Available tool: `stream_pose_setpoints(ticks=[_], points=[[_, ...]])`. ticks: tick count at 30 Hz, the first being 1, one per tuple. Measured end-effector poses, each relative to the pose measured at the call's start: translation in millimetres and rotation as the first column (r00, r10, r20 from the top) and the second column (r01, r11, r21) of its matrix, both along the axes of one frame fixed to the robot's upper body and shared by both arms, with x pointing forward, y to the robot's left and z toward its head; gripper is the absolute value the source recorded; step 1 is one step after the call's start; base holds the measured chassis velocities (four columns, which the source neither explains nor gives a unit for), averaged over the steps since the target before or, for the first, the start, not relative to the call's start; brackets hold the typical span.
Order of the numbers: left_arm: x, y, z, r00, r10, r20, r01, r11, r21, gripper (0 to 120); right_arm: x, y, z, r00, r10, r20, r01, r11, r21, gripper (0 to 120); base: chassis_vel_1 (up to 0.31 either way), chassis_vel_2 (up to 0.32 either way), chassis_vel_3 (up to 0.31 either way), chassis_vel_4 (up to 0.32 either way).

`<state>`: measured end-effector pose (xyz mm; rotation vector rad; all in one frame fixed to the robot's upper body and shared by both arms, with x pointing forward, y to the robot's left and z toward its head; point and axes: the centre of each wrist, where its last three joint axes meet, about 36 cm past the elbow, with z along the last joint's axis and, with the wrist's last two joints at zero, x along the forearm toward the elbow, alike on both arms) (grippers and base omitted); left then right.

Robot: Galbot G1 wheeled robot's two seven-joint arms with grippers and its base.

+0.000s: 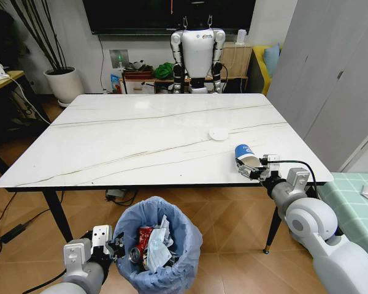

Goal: Pick up the trash bin and place the trash from the table into it.

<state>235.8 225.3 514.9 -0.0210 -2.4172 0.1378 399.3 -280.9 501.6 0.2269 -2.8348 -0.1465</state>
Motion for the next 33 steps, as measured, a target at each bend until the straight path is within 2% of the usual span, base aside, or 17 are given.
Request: stream_pose_setpoints(ticks=[9,23,26,29,30,33], points=[[0.6,-0.1,0.4,1.0,-0.001,0.003,0.001,1.0,-0.002,0,7.6,-5.4,-9.5,1.0,-0.006,-0.014,0.005,1.0,-0.016,73,0.0,0.0,0.0,0.0],[0.6,0.3,0.5,1.0,-0.003,0.004,0.003,1.0,-0.002,0,19.7,-11.8,-19.1,1.0,-0.023,-0.019,0.023,1.0,-0.02,69,0.0,0.0,0.0,0.0],[0.6,1.0,0.6,1.0,-0.002,0.004,0.002,1.0,0.0,0,23.6,-14.5,-21.0,0.999,-0.03,-0.02,0.03,0.999,-0.021,64,0.0,0.0,0.0,0.0],[1.1,2.0,1.0,1.0,-0.001,0.007,0.001,1.0,0.003,0,29.9,-17.4,-21.7,0.999,-0.039,-0.017,0.039,0.999,-0.023,48,0.0,0.0,0.0,0.0],[1.1,2.0,1.0,1.0,-0.001,0.007,0.001,1.0,0.003,0,29.9,-17.4,-21.7,0.999,-0.039,-0.017,0.039,0.999,-0.023,48,0.0,0.0,0.0,0.0],[1.2,2.0,1.0,1.0,-0.001,0.007,0.001,1.0,0.002,0,30.8,-18.0,-22.2,0.999,-0.043,-0.018,0.042,0.999,-0.023,34,0.0,0.0,0.0,0.0]])
